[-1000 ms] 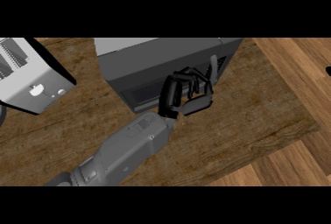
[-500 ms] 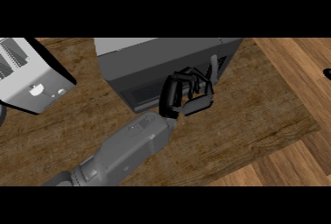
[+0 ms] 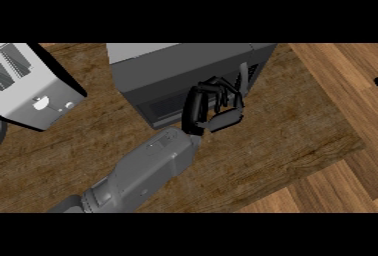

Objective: Pick up the milk, place it into the microwave and close the microwave

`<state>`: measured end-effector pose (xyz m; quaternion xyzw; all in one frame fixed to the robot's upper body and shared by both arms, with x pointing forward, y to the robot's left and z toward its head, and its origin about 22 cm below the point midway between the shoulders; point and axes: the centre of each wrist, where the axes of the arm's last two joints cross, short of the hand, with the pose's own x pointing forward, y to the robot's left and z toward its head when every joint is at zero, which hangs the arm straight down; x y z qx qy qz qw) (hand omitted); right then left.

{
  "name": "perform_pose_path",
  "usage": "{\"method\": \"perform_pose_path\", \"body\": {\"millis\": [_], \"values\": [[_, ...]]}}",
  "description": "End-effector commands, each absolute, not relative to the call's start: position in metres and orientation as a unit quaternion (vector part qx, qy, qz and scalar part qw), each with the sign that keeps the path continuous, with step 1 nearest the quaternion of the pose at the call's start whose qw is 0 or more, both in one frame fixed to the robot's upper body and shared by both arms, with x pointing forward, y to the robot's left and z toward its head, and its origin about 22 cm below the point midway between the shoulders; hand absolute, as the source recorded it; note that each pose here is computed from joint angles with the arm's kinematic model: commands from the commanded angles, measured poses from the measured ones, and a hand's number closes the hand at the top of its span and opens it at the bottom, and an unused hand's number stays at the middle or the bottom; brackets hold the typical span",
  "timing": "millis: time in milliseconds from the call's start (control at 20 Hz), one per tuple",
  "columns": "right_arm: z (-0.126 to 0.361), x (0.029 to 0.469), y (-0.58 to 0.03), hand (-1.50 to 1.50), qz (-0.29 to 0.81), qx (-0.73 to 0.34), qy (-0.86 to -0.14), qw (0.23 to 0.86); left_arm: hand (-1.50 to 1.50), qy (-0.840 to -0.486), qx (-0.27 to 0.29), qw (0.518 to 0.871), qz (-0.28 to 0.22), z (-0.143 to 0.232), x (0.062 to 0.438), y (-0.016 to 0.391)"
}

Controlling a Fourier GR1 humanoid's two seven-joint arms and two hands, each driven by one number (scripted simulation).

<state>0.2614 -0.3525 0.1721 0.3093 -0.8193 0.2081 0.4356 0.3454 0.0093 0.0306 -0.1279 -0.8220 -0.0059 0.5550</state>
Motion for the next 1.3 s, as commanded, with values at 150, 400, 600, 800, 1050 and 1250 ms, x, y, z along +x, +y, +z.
{"method": "perform_pose_path", "body": {"millis": [150, 400, 600, 800, 1050, 1250], "values": [[0.183, 0.263, -0.354, -1.50, 0.225, 0.316, -0.815, 0.430, 1.50, -0.814, -0.113, 0.570, -0.008, 0.033, 0.361, 0.014], [0.180, 0.264, -0.349, -1.50, 0.220, 0.349, -0.811, 0.415, 1.50, -0.816, -0.095, 0.567, -0.054, 0.036, 0.365, 0.011], [0.182, 0.262, -0.347, -1.50, 0.233, 0.360, -0.801, 0.418, 1.50, -0.803, -0.044, 0.592, -0.054, 0.019, 0.365, 0.022], [0.186, 0.260, -0.353, -1.50, 0.230, 0.363, -0.804, 0.411, 1.50, -0.788, -0.028, 0.614, -0.038, 0.013, 0.365, 0.026], [0.196, 0.255, -0.357, -1.50, 0.242, 0.348, -0.806, 0.414, 1.50, -0.767, 0.008, 0.641, -0.019, -0.001, 0.363, 0.035], [0.194, 0.252, -0.365, -1.50, 0.224, 0.345, -0.810, 0.419, 1.50, -0.757, -0.008, 0.653, -0.014, -0.005, 0.359, 0.035]]}}
